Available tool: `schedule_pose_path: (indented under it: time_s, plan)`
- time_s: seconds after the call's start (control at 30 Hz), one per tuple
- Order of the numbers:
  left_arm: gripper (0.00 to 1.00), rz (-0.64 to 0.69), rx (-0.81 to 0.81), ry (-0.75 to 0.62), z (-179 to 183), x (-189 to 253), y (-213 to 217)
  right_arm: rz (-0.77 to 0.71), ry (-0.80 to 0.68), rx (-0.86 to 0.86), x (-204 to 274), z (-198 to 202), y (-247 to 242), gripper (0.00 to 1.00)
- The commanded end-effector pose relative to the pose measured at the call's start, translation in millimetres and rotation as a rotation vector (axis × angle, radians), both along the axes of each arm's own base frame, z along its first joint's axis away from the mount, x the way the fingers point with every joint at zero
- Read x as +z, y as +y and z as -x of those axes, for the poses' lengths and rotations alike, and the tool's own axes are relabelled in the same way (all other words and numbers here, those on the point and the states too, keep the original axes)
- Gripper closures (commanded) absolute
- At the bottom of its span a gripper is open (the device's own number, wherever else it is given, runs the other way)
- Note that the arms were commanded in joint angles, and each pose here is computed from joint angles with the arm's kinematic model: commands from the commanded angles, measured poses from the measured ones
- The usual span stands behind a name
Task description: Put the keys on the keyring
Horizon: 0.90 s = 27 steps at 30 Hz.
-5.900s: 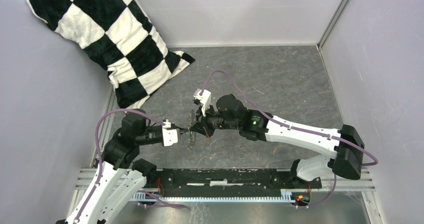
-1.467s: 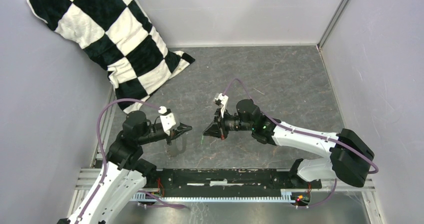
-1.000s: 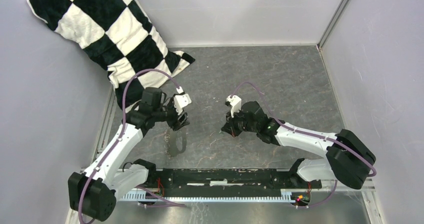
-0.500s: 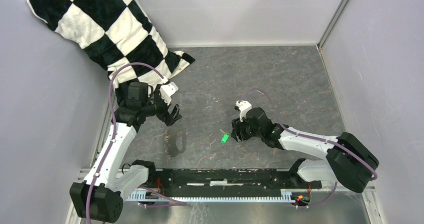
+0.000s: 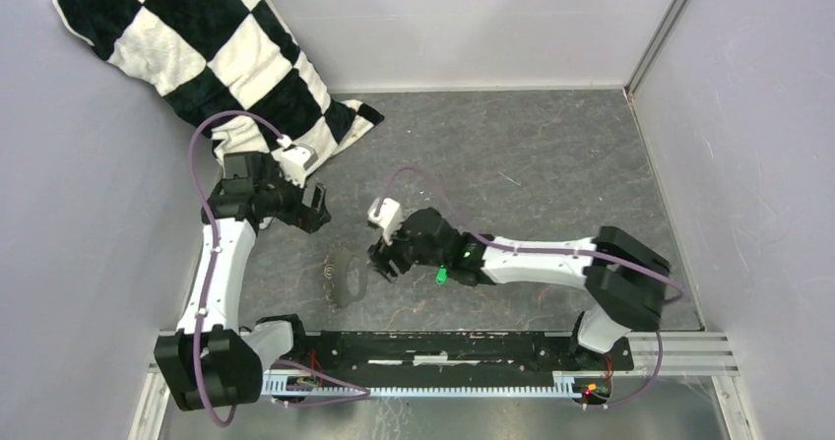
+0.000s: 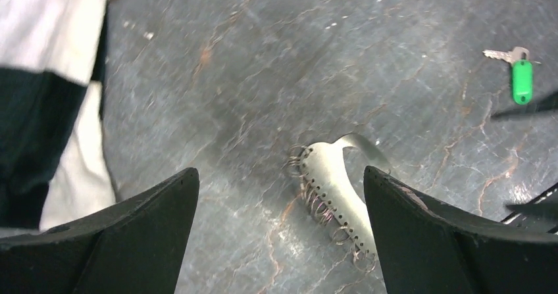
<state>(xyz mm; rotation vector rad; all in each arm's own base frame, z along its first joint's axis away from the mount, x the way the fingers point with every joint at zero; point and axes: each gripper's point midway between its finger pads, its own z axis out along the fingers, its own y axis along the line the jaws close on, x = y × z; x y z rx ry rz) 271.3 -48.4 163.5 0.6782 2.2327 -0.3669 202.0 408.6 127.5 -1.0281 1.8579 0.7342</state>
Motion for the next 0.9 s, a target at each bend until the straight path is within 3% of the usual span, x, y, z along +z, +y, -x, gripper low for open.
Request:
schedule_pose_path:
  time_s: [0.0,0.13,0.3,0.5,0.87]
  plan:
    - [0.0,0.063,0.113,0.024,-4.2,17.3,20.7,-0.157,-0.149,0.254,22.3,17.9,59.2,0.32]
    - [0.0,0.069,0.169,0.054,-1.7,17.9,39.0,-0.187,-0.177,0.548,15.1,42.9,101.3,0.42]
    - [0.01,0.065,0.23,0.051,-3.1,14.6,55.7,-0.197,-0.155,0.744,-3.2,54.2,134.7,0.52]
    - [0.02,0.076,0.275,0.06,-10.7,16.2,69.3,-0.207,-0.145,0.795,-29.4,49.7,159.3,0.54]
    - [0.03,0.103,0.252,0.075,-12.1,10.8,67.6,-0.111,-0.178,0.793,-77.3,32.2,167.4,0.48]
